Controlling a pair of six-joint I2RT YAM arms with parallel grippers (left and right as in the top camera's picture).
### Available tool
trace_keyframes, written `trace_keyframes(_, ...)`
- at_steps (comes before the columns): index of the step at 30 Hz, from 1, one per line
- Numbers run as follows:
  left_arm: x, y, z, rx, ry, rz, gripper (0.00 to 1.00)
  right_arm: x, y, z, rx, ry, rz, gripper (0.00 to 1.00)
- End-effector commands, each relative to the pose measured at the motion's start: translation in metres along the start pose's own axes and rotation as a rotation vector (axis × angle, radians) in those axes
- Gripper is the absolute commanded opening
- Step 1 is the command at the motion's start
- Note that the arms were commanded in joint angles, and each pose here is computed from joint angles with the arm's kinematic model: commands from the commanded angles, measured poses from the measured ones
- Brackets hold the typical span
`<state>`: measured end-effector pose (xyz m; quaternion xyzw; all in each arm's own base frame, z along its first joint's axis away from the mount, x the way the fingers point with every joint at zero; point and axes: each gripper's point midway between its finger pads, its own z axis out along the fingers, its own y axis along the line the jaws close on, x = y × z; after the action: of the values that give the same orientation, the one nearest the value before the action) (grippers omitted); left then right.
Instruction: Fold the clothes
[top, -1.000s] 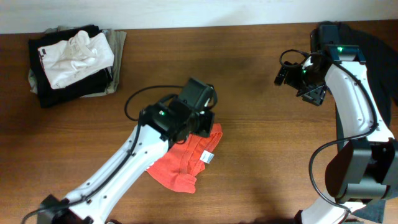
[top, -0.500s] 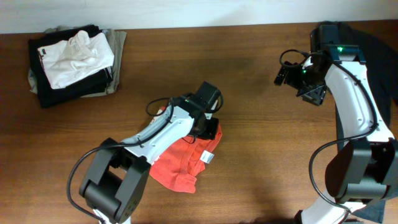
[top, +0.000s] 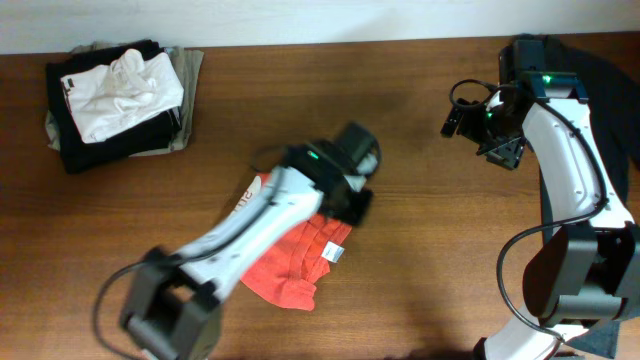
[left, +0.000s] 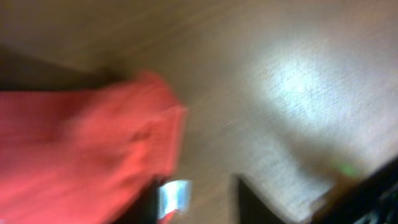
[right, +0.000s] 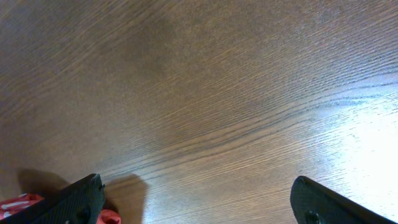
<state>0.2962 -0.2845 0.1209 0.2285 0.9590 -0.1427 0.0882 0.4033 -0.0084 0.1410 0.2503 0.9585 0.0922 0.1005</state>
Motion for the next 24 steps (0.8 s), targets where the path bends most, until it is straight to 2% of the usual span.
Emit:
trace_keyframes(1, -0.037, 0.076, -0.083, -0.239, -0.22, -0.098, 0.99, -0.003, -0.003, -0.002, 0.01, -0.011, 0.004, 0.99)
trace_keyframes(6, -0.016, 0.184, -0.109, -0.319, -0.195, -0.357, 0.99, -0.003, -0.003, -0.002, 0.01, -0.011, 0.004, 0.99)
trace_keyframes(9, 0.006, 0.232, -0.109, -0.286, -0.147, -0.465, 0.99, -0.003, -0.003, -0.002, 0.01, -0.011, 0.004, 0.99)
trace_keyframes(10, 0.015, 0.247, -0.104, -0.234, -0.12, -0.51, 0.99, -0.003, -0.003, -0.002, 0.01, -0.011, 0.004, 0.99)
trace_keyframes(12, 0.017, 0.25, -0.092, -0.058, -0.106, -0.456, 0.99, -0.003, -0.003, -0.002, 0.01, -0.011, 0.004, 0.99)
trace_keyframes(16, 0.018, 0.247, -0.067, 0.165, -0.085, -0.358, 0.99, -0.003, -0.003, -0.002, 0.01, -0.011, 0.004, 0.99)
trace_keyframes(24, 0.037, 0.239, 0.008, 0.301, 0.102, -0.355, 0.99, -0.002, -0.003, -0.002, 0.01, -0.011, 0.004, 0.99)
